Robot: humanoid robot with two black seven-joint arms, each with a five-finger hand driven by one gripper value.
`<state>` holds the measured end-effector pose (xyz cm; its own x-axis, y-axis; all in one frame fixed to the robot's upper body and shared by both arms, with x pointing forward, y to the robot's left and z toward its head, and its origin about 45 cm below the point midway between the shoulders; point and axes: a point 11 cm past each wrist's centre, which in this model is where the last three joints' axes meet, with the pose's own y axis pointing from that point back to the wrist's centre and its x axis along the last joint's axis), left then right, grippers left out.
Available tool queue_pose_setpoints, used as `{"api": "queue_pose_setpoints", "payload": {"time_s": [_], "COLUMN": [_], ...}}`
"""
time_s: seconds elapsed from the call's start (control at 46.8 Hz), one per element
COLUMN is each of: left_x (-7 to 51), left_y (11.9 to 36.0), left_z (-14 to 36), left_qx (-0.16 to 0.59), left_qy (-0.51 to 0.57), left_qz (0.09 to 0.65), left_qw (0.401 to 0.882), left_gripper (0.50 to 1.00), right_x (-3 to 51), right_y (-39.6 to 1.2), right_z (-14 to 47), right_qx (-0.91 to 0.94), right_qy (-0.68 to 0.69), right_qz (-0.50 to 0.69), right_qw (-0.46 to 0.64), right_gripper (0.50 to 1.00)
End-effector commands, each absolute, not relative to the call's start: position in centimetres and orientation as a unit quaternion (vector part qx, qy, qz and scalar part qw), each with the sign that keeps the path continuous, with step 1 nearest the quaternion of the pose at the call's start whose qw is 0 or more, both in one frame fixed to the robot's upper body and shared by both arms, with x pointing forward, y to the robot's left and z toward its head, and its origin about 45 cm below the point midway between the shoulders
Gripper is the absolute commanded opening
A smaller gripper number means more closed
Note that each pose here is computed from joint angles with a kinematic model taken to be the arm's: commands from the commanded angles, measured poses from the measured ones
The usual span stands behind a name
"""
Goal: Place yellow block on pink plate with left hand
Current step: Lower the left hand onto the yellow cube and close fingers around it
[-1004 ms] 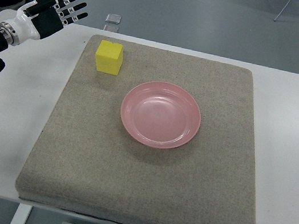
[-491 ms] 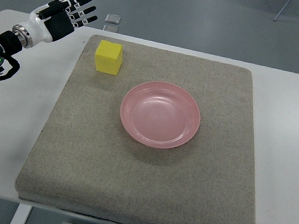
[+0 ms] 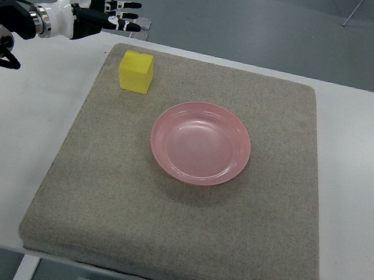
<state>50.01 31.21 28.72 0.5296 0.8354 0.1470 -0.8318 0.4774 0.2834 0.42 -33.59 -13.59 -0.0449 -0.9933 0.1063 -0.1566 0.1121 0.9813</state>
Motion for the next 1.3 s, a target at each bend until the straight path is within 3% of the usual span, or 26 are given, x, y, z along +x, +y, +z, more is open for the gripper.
{"api": "queue_pose_setpoints", "payload": {"time_s": [0.0,0.192,0.448,0.705,1.281], "left_x": [50.2,50.5,50.5,50.8,51.1], "left_y": [31.1,30.7,28.2,25.7,25.3], "left_z": [28.9,28.6,27.1,24.6,23.3], "left_qx": [0.207,0.299,0.391,0.442,0.487], "left_qy": [-0.055,-0.176,-0.259,-0.340,-0.359], "left_qz": [0.474,0.441,0.379,0.349,0.322], "left_qw": [0.854,0.828,0.798,0.753,0.728], "left_gripper": [0.996,0.996,0.996,0.996,0.979], "right_x": [0.4,0.4,0.4,0.4,0.4], "right_y": [-33.6,-33.6,-33.6,-33.6,-33.6], "right_z": [-13.6,-13.6,-13.6,-13.6,-13.6], "right_qx": [0.501,0.501,0.501,0.501,0.501], "right_qy": [-0.574,-0.574,-0.574,-0.574,-0.574], "right_qz": [-0.440,-0.440,-0.439,-0.440,-0.439], "right_qw": [0.476,0.476,0.476,0.476,0.476], "right_gripper": [0.924,0.924,0.924,0.924,0.924]}}
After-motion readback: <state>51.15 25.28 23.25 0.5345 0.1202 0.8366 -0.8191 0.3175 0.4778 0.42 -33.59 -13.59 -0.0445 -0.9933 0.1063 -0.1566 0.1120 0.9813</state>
